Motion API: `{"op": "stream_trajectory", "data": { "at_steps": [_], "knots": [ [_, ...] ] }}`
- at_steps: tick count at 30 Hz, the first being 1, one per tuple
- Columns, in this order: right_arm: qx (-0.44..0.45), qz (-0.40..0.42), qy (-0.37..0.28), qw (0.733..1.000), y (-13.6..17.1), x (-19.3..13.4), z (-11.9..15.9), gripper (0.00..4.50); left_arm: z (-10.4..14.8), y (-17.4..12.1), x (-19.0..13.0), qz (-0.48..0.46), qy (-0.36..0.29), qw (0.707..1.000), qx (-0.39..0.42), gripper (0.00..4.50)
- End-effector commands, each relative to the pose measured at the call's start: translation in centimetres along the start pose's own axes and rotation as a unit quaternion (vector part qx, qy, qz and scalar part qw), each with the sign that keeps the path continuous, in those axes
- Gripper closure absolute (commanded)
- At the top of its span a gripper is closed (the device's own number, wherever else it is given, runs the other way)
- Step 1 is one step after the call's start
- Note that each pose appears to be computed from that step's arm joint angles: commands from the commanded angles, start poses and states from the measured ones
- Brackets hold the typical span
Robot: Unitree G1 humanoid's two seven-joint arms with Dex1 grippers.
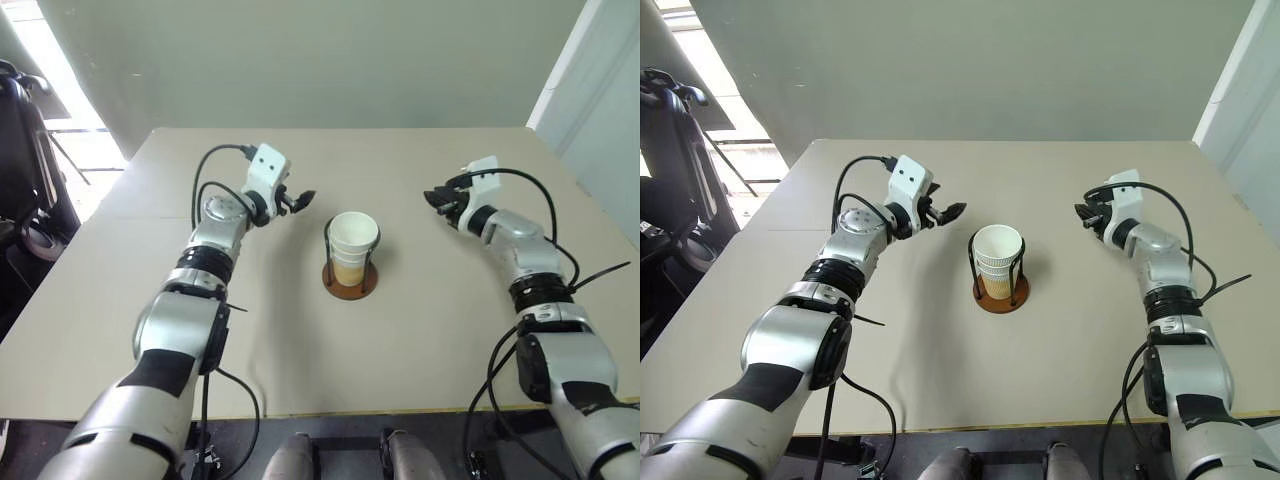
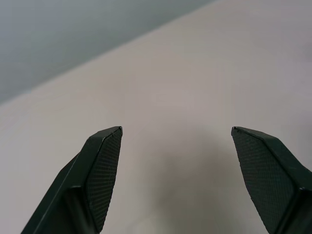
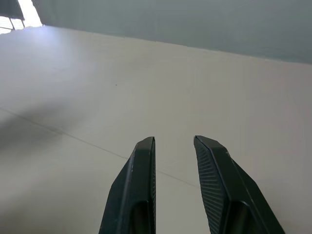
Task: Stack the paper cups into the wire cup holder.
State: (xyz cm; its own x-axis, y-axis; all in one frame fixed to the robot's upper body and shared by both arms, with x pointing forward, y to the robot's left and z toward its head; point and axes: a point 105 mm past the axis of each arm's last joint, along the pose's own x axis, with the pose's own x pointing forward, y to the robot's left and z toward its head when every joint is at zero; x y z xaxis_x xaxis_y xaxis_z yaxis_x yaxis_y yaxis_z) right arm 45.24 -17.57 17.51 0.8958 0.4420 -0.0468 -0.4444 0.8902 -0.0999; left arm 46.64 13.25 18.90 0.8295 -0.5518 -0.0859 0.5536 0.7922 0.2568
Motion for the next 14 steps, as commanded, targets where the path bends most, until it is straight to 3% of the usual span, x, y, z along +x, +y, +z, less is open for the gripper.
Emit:
{"op": "stream_trajectory", "data": {
  "at_steps": [1, 7, 14],
  "knots": [
    [-0.038, -0.017, -0.033, 0.999, -0.3, -0.2, 1.1, 3.28, 1.4, -0.8, 0.2, -0.021, -0.041, 0.999, 0.008, 0.69],
    [-0.072, -0.050, -0.025, 0.996, -0.7, -0.2, -0.2, 3.28, 0.9, -0.8, 0.4, 0.018, -0.051, 0.998, 0.041, 0.69],
    [-0.080, -0.082, -0.028, 0.993, -1.0, 0.1, -1.2, 3.28, 0.5, -2.6, 1.8, 0.028, -0.048, 0.997, 0.054, 0.69]
  ]
}}
